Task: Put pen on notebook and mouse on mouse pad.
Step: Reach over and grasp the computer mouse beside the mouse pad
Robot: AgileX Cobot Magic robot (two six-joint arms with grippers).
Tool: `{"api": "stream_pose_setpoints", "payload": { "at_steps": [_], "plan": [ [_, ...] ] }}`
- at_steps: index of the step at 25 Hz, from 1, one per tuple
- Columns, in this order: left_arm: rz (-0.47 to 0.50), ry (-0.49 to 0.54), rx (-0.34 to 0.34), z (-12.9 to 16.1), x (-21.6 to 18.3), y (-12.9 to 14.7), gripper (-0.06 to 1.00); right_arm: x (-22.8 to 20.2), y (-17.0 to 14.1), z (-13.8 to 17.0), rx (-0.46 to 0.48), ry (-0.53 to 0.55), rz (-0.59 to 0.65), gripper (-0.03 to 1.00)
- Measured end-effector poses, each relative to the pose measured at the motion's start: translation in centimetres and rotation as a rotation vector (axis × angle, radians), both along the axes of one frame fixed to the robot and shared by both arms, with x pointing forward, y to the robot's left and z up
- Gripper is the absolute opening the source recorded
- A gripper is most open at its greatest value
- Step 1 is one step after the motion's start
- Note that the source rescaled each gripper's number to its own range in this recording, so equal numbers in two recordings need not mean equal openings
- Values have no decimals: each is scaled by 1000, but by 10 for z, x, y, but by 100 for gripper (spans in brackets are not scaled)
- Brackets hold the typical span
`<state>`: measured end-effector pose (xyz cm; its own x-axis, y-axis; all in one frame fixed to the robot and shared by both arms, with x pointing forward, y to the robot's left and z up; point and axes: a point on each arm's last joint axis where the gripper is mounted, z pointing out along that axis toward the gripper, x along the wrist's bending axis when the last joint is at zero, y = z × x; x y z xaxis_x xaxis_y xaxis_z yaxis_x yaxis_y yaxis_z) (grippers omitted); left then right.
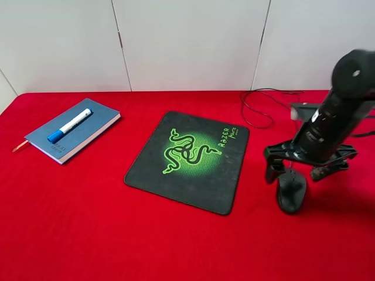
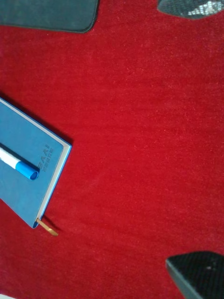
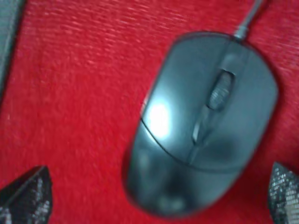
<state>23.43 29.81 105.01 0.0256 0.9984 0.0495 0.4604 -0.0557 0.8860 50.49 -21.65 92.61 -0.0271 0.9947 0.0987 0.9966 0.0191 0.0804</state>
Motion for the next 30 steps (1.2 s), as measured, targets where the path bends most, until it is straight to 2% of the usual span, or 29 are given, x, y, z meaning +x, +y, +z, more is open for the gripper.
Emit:
{"api": "stream_pose_setpoints", "payload": {
  "at_steps": [10, 26, 27, 28, 29, 30],
  "plan": [
    [0, 0, 0, 0, 0, 0, 100, 6, 0, -31, -37, 55, -9, 100],
    [0, 0, 0, 0, 0, 0, 100, 8, -3, -32, -78, 27, 43, 100],
    [0, 0, 0, 0, 0, 0, 100, 8, -3, -32, -79, 27, 43, 95],
    [0, 0, 0, 0, 0, 0, 100, 8, -3, -32, -79, 27, 43, 82],
    [0, 0, 0, 0, 0, 0, 100, 8, -3, -32, -79, 27, 43, 68],
    [0, 0, 0, 0, 0, 0, 100, 8, -3, -32, -79, 27, 43, 48]
  ]
}}
